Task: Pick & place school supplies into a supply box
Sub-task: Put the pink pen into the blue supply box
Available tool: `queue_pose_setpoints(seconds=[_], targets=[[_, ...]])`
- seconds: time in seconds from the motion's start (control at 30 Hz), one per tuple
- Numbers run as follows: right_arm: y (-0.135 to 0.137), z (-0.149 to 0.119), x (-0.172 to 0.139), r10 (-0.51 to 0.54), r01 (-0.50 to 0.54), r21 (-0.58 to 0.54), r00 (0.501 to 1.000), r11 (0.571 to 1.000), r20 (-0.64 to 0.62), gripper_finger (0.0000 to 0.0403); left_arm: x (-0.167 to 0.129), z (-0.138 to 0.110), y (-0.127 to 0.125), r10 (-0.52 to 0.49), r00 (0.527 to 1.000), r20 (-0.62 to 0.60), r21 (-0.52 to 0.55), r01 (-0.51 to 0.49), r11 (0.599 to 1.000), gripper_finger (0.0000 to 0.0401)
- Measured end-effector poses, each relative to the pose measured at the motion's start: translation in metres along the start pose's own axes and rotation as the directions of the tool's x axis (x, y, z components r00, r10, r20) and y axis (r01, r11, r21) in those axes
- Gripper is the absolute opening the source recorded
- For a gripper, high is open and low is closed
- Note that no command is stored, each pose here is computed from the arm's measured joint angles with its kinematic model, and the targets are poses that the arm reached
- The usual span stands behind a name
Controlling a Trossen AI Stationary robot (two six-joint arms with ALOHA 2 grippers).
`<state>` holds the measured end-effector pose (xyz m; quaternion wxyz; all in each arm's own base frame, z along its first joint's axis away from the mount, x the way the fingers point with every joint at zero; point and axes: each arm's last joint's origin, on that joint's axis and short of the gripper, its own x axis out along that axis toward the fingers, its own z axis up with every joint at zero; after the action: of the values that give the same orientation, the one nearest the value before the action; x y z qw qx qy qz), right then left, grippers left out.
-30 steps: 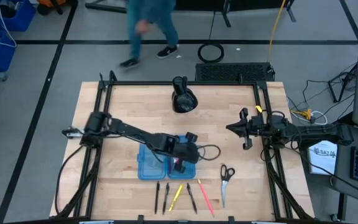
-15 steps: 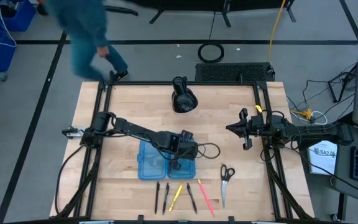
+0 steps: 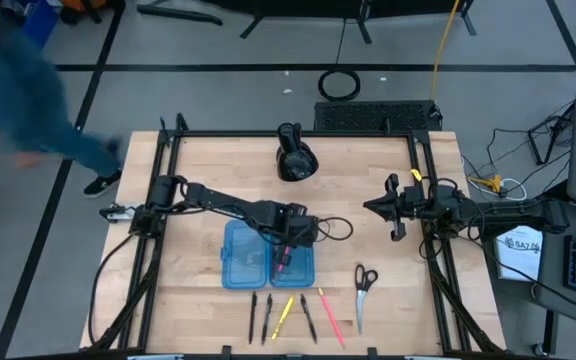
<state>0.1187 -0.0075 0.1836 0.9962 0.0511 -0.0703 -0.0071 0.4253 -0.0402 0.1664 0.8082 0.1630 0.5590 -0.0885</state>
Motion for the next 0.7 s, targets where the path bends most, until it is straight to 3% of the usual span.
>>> queue_pose_setpoints(seconds=[0.3, 0.7], targets=[[0.000, 0.000, 0.000, -0.001, 0.001, -0.001, 1.000, 1.000, 0.002, 0.0000, 0.022, -0.005, -0.003, -0.012, 0.998, -0.061, 0.005, 0.013, 1.000, 0.0006], [0.000, 0.000, 0.000, -0.001, 0.001, 0.000, 1.000, 1.000, 0.000, 0.0000, 0.020, -0.015, -0.005, 0.057, 0.980, -0.188, -0.048, -0.068, 0.997, 0.0004]])
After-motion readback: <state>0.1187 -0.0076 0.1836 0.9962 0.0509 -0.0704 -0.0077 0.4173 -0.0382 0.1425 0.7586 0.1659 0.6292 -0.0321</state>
